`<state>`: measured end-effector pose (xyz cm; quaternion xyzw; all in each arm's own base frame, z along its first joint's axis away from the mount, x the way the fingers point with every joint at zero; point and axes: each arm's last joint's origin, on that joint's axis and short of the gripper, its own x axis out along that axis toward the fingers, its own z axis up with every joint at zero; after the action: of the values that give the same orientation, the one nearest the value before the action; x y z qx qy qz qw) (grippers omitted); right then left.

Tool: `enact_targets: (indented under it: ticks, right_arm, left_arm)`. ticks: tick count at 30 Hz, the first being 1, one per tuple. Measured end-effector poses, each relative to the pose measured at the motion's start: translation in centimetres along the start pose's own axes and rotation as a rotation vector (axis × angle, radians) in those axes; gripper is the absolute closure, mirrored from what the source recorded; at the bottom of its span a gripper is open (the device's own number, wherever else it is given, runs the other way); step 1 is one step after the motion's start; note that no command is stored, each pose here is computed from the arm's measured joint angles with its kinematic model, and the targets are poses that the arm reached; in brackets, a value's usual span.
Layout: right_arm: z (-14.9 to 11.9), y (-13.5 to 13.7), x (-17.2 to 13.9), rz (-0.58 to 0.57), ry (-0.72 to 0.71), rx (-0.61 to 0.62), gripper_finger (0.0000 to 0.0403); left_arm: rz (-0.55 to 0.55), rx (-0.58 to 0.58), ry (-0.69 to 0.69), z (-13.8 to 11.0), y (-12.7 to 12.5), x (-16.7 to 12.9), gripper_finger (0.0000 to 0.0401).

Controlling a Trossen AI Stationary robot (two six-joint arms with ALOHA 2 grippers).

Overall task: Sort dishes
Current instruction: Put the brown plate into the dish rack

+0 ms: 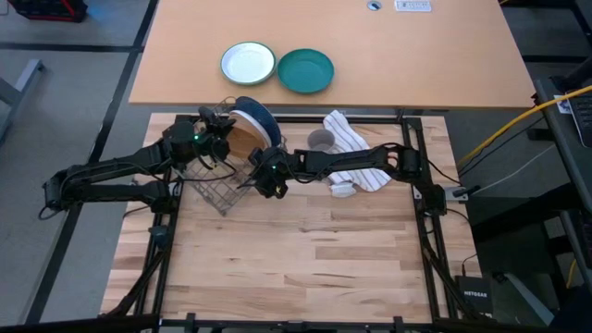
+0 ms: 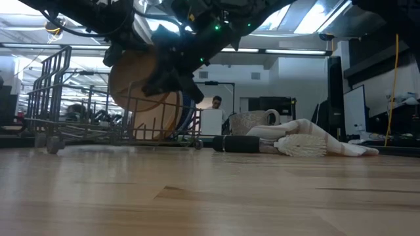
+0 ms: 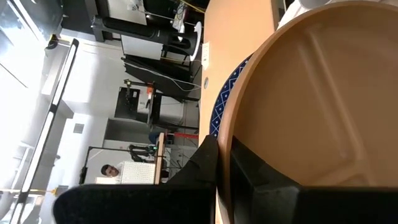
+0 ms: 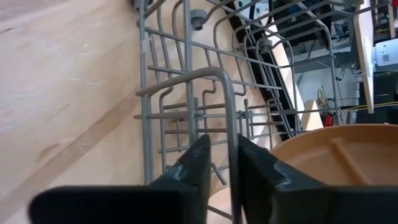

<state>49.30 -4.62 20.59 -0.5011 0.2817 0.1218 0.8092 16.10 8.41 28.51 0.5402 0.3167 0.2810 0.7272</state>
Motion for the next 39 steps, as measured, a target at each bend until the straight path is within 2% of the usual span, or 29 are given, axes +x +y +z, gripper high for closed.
enact_targets:
  ticks: [5,8,17,24,29,33,39]
  right_arm:
    - [0.0,-0.1,-0.1,-0.008,0.022,-0.005,0.0380]
    - [0.0,0.1,-0.2,0.011,0.030,-0.034,0.0392]
    - [-0.3,0.7,-0.5,0.094,0.066,-0.053,0.0367]
    - [-0.5,1.0,-2.0,0.199,0.105,-0.080,0.0395]
    - [-0.2,1.1,-3.2,0.281,0.034,-0.069,0.0396]
    - [0.4,1.3,-3.3,0.293,0.014,-0.082,0.0391]
    - [2.0,1.8,-3.5,0.261,0.036,-0.177,0.0389]
  left_arm:
    - [0.003,0.015,-0.001,0.0,0.0,0.0,0.0400]
    - [0.003,0.020,-0.001,0.0,0.0,0.0,0.0400]
    - [0.000,0.062,-0.028,0.1,0.0,0.0,0.0400]
    - [-0.025,0.083,-0.135,0.4,0.0,0.0,0.0400]
    - [-0.038,0.075,-0.182,0.5,-0.1,-0.1,0.0400]
    - [-0.054,0.052,-0.238,0.7,-0.1,-0.1,0.0400]
    - [-0.062,0.065,-0.277,0.8,-0.1,-0.1,0.0400]
